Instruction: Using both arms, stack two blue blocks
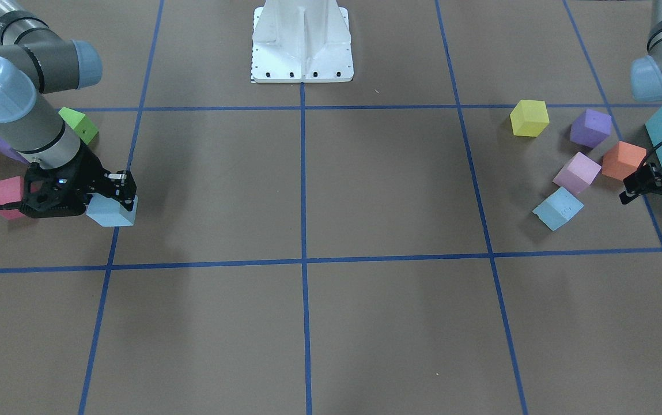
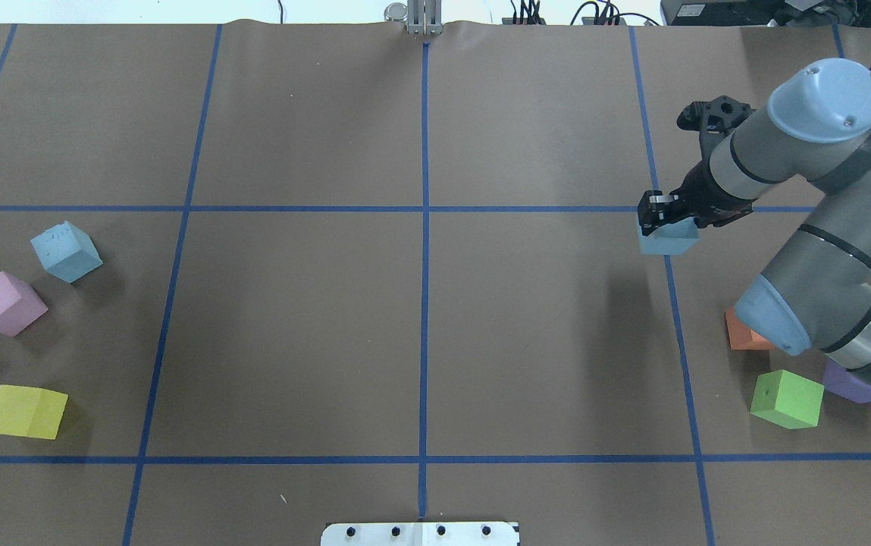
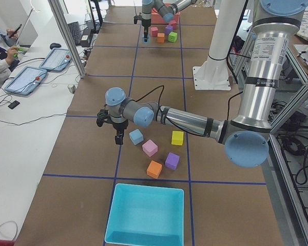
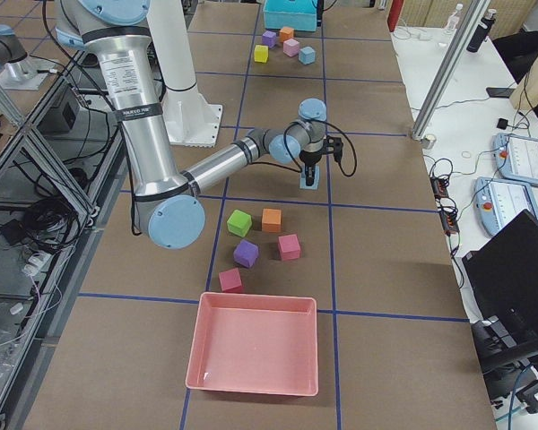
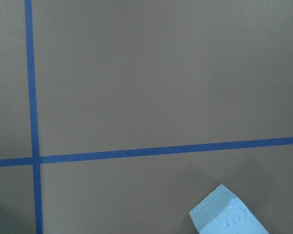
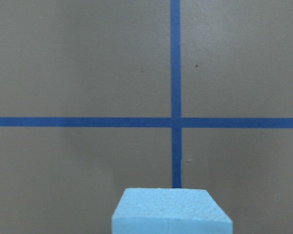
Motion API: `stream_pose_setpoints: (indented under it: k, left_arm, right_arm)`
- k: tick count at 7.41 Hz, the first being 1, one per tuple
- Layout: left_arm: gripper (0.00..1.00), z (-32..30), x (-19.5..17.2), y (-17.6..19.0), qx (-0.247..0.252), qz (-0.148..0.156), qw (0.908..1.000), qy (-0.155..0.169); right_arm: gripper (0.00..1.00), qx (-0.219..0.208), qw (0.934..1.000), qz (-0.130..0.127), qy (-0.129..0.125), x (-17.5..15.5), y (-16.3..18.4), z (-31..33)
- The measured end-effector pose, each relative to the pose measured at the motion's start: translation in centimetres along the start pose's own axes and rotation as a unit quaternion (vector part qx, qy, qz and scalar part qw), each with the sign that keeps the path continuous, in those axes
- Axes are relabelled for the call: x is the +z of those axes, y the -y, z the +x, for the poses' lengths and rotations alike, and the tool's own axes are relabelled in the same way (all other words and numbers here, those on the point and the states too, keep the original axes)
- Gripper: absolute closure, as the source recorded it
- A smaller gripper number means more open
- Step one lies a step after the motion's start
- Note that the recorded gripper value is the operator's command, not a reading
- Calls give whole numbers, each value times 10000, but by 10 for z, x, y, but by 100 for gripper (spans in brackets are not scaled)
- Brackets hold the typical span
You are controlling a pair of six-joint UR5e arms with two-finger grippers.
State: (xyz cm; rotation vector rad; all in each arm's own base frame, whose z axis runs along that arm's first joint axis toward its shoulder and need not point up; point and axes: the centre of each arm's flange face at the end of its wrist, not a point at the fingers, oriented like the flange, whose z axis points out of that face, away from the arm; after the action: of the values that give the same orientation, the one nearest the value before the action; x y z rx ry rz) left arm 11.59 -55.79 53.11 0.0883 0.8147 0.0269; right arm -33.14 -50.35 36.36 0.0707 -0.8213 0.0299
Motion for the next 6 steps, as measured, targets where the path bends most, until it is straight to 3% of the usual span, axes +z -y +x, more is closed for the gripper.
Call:
stream_pose_setpoints:
  k: [3, 6]
  left_arm:
    - [0, 27, 19, -4, -510, 67, 9987, 5]
    - [1, 50, 34, -8, -1421, 94, 9898, -34]
  right_arm:
    - [41, 124, 9999, 14, -40, -20, -19, -112]
    - [40, 489, 9987, 128, -61, -20, -37, -195]
